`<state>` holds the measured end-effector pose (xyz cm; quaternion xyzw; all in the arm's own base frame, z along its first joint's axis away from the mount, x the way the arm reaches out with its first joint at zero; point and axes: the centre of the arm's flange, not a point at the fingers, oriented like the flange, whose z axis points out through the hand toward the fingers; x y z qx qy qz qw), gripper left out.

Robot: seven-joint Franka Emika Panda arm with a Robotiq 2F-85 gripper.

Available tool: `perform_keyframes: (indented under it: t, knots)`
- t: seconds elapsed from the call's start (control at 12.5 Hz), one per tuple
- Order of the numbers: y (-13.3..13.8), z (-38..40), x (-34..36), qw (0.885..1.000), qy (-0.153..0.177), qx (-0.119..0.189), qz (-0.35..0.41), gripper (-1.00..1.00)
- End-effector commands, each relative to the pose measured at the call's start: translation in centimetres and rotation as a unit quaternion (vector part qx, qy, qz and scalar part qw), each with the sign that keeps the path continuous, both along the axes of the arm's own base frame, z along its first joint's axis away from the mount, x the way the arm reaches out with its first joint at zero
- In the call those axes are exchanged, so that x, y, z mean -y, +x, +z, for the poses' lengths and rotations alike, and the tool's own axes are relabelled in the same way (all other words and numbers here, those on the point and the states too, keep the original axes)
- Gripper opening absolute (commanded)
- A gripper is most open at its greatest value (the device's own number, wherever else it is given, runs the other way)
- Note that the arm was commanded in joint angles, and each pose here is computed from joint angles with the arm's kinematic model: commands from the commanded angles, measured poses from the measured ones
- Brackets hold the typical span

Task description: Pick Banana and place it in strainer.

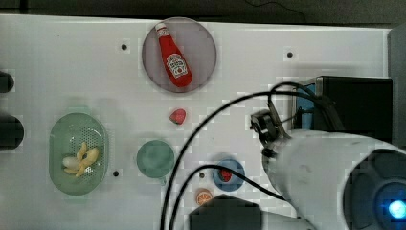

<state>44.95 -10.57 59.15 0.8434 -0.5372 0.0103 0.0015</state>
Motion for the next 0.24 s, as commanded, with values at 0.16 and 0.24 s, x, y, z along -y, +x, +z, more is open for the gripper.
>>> perform_keyframes:
  t: [0.16, 0.24]
  knots:
    - [1.01, -0.69, -6.88, 0.993, -0.020, -0.007, 0.117, 1.00]
    - [1.05, -0.80, -6.88, 0.993, -0.019, -0.008, 0.117, 1.00]
